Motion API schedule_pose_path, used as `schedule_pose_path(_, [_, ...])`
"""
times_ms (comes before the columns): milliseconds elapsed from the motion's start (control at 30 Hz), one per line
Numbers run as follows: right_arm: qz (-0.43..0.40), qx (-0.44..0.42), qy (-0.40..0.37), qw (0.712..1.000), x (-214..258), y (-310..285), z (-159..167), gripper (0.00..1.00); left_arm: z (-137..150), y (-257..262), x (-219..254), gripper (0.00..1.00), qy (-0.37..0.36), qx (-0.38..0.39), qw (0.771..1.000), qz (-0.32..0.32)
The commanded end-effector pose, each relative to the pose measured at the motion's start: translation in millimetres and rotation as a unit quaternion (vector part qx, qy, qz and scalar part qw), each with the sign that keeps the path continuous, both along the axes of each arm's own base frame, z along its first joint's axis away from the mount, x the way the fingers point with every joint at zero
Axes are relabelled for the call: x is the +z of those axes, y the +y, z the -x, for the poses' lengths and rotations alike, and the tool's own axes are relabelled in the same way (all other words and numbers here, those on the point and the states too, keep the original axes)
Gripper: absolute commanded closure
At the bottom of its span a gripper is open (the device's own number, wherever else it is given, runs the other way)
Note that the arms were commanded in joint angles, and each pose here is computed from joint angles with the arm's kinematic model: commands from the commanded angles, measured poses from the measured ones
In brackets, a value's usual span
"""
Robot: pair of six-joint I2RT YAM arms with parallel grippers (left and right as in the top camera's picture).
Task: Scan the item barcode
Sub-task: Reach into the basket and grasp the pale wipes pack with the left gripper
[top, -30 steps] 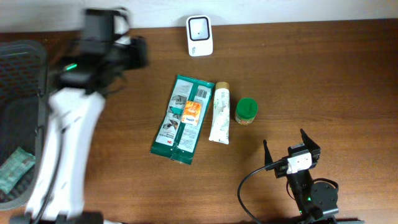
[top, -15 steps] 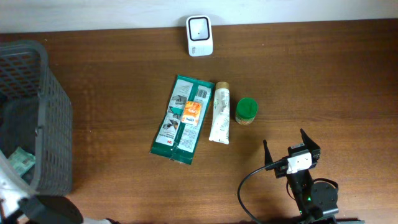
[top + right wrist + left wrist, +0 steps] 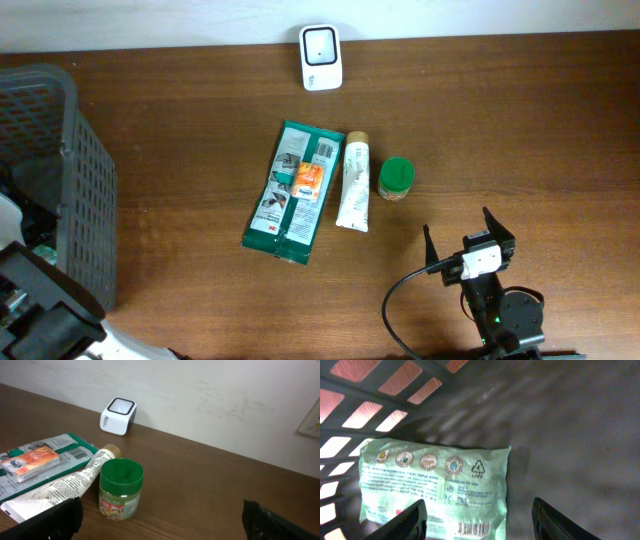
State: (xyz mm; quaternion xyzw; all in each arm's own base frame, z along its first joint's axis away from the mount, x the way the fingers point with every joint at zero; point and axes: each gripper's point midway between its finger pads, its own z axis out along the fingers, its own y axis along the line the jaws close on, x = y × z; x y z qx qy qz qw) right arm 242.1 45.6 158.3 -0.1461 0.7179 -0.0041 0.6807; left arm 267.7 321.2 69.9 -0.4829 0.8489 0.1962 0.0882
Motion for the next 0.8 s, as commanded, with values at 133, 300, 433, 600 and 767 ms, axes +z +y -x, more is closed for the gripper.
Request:
schedule_pose_path(133, [-0.005, 0.007, 0.002, 1.000, -2, 3, 1, 0.02, 25, 5, -40, 0.35, 0.084, 0.011, 0.996, 0.003])
schedule_pose_path(300, [-0.006, 0.007, 0.002, 1.000, -2, 3, 1, 0.02, 31, 2, -60, 0.44, 0.103, 0.012, 0.994, 0.021])
schedule_pose_path(433, [-0.005, 0.007, 0.002, 1.000, -2, 3, 1, 0.02, 33, 0, -60, 0.88, 0.107, 0.012, 0.994, 0.026])
schedule_pose_path(600, [-0.005, 0.007, 0.002, 1.000, -2, 3, 1, 0.02, 30, -8, -62, 1.00, 0.098, 0.007, 0.994, 0.049])
schedule_pose_path(767, [-0.005, 0.007, 0.002, 1.000, -2, 3, 1, 0.02, 3, -4, -30, 1.00, 0.040, -0.002, 0.997, 0.059])
